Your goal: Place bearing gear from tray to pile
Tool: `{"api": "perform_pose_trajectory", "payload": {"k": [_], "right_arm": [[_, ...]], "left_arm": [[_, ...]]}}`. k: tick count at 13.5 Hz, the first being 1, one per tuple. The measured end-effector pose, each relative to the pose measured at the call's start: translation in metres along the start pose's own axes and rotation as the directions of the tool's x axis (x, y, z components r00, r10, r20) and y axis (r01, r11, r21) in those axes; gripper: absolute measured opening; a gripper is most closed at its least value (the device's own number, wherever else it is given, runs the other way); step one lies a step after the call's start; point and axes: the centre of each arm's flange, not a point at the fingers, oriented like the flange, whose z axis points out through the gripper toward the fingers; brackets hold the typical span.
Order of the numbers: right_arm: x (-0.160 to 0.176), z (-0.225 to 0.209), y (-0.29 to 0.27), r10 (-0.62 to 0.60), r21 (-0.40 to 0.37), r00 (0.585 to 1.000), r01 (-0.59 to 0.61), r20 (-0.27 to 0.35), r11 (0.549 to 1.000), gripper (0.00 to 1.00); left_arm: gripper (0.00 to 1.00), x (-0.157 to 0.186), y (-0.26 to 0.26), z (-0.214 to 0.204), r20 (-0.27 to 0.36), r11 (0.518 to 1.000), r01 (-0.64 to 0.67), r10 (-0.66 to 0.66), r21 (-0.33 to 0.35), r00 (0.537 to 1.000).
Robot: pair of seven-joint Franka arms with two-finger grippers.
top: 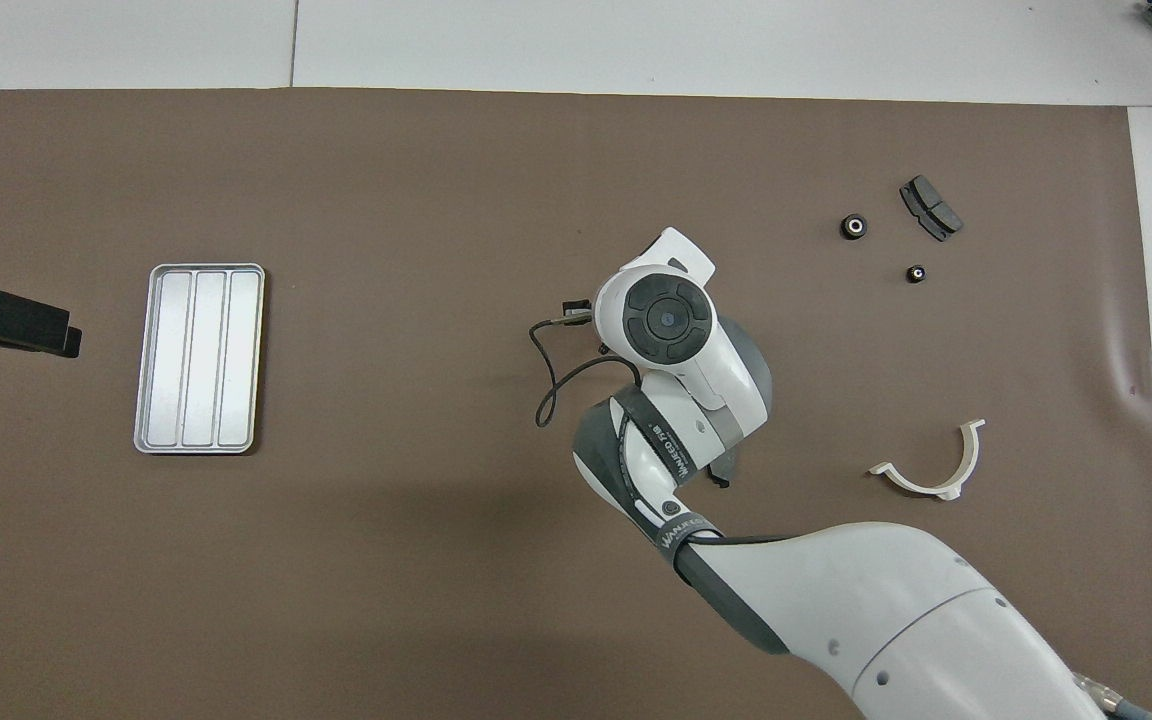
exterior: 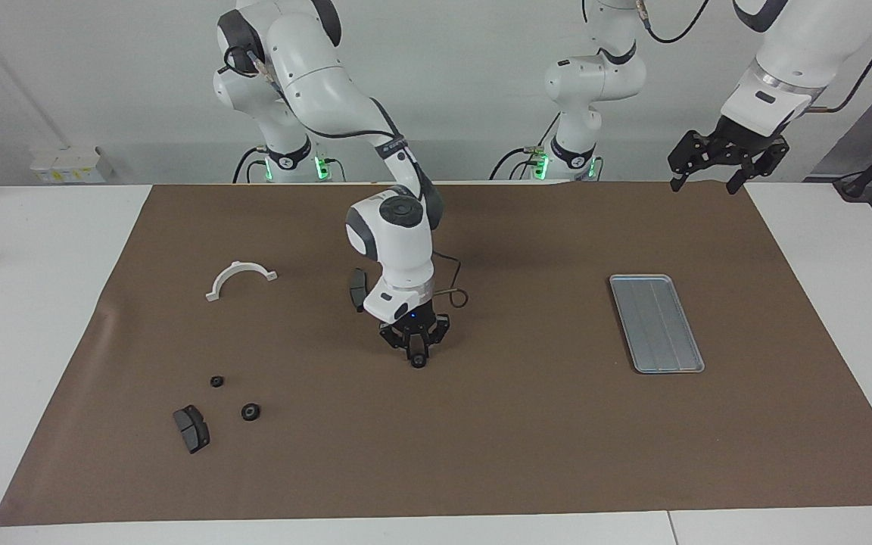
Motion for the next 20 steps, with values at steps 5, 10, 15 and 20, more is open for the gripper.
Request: {"api": "perform_pose_trajectory", "payload": {"k": [5, 10, 15, 20], "right_arm": [[0.023, -0.008, 0.051, -0.005, -0.053, 1.000, 0.004, -0.013, 0.999, 0.33], [0.054, -0.020, 0.156, 0.018, -0.101, 1.000, -0.018, -0.004, 0.995, 0.33], [0.052, -0.012, 0.249, 0.062, -0.153, 0.995, -0.048, 0.083, 0.987, 0.33], [0.032, -0.030, 0.263, 0.111, -0.157, 0.982, -0.087, 0.152, 0.984, 0.33]], "left_arm": [[1.00, -0.004, -0.020, -0.002, 0.004, 0.999, 0.038, -0.038, 0.000, 0.999], [1.00, -0.005, -0.019, -0.002, 0.007, 0.999, 0.036, -0.036, 0.000, 0.999], [1.00, -0.005, -0.018, -0.002, 0.008, 0.999, 0.035, -0.035, 0.000, 0.999], [1.00, -0.005, -0.019, -0.002, 0.008, 0.999, 0.036, -0.036, 0.000, 0.999]]}}
